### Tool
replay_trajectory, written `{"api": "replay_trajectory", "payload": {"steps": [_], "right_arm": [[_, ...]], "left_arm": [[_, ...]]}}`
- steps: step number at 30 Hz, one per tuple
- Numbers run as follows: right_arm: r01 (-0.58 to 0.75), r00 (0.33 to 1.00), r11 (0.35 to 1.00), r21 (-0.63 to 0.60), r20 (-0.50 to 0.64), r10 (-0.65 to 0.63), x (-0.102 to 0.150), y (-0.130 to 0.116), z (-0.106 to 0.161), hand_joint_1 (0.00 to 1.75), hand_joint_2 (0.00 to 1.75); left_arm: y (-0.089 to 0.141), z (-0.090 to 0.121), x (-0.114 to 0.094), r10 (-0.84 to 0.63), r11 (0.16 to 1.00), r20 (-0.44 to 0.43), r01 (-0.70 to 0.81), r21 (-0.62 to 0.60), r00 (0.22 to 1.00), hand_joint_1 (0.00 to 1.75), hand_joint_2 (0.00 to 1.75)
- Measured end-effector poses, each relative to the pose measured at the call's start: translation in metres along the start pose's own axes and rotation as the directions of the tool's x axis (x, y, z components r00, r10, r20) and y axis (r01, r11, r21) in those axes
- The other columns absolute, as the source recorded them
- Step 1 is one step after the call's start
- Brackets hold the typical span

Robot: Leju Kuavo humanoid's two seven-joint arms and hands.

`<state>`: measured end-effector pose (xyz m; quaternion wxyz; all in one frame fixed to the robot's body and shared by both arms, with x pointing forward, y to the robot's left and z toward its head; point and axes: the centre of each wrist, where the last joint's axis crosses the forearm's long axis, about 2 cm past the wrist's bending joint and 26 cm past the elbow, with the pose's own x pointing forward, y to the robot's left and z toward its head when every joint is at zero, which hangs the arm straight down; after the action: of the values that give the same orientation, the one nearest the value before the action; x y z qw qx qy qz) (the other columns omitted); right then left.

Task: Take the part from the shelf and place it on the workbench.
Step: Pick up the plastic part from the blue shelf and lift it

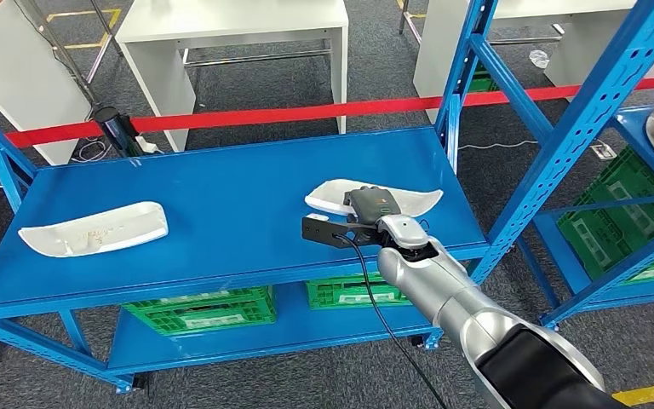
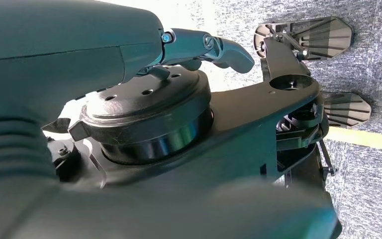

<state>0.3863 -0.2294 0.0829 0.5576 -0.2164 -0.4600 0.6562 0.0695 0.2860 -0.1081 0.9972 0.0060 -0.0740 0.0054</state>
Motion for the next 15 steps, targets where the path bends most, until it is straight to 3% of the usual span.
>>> {"api": "replay_trajectory", "payload": {"steps": [15], "right_arm": [[0.002,1.0,1.0,0.0,0.014,-0.002,-0.0029,-0.0004,0.0007,1.75,1.75]], "left_arm": [[0.0,0.0,-0.0001,0.032,0.999,-0.001,-0.032,-0.002,0.999,0.0,1.75]]}}
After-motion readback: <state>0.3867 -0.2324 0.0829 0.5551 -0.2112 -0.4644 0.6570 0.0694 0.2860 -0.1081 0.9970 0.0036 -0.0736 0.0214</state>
